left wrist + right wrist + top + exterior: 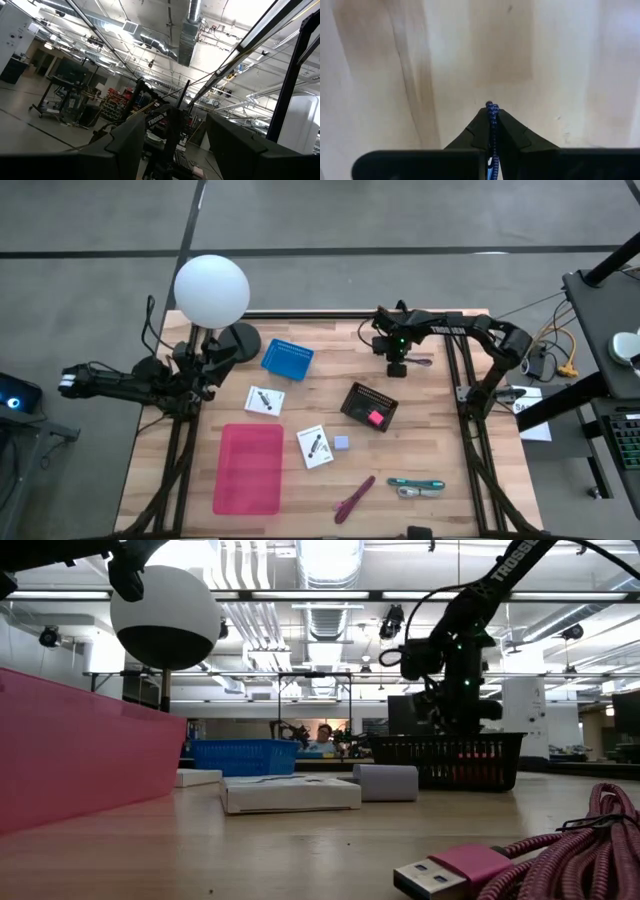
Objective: Pick and place items into bin
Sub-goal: Put the blue charger cable into the pink bin
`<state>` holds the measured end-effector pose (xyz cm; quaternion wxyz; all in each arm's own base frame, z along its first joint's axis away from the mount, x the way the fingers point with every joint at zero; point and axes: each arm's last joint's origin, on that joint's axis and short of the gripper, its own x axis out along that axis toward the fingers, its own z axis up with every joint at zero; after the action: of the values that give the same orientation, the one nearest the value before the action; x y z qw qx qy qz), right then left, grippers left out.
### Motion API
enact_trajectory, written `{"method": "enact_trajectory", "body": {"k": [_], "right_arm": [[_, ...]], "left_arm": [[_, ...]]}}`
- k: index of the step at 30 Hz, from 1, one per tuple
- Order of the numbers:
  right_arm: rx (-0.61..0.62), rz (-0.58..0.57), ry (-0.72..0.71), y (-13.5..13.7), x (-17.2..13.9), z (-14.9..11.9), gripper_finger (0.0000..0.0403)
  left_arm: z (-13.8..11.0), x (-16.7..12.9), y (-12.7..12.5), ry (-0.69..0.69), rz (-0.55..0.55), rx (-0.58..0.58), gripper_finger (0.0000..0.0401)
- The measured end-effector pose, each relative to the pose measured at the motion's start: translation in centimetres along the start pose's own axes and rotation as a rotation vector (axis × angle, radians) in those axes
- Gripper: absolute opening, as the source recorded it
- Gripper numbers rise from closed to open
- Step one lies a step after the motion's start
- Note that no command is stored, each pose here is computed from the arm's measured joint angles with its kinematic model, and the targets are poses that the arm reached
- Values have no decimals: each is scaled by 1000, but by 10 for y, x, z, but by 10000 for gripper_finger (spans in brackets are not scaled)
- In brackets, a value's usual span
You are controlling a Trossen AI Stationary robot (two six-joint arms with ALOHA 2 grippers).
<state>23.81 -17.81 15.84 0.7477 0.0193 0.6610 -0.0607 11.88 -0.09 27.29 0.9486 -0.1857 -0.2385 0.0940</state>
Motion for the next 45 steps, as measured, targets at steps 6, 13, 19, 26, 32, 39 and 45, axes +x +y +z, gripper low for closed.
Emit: {"method": "enact_trajectory", "body": {"k": [6,13,19,26,32,39,45], "right_arm": [[92,21,-86,-6,-15,14,9],[187,89,-214,-12,-37,32,9],[252,123,-303,-17,-57,46,8],[331,195,-443,-19,-86,65,8],[313,248,-664,-9,-126,78,8],[309,253,-931,7,-173,84,8],[304,297,-1171,21,-203,95,8]], "left_arm": [[0,0,0,0,0,0,196],[0,0,0,-1,0,-1,196],[0,0,0,0,-1,-1,196],[0,0,0,0,-1,0,196],[0,0,0,0,-1,0,196],[0,0,0,0,-1,0,196],[0,0,0,0,0,0,196]]}}
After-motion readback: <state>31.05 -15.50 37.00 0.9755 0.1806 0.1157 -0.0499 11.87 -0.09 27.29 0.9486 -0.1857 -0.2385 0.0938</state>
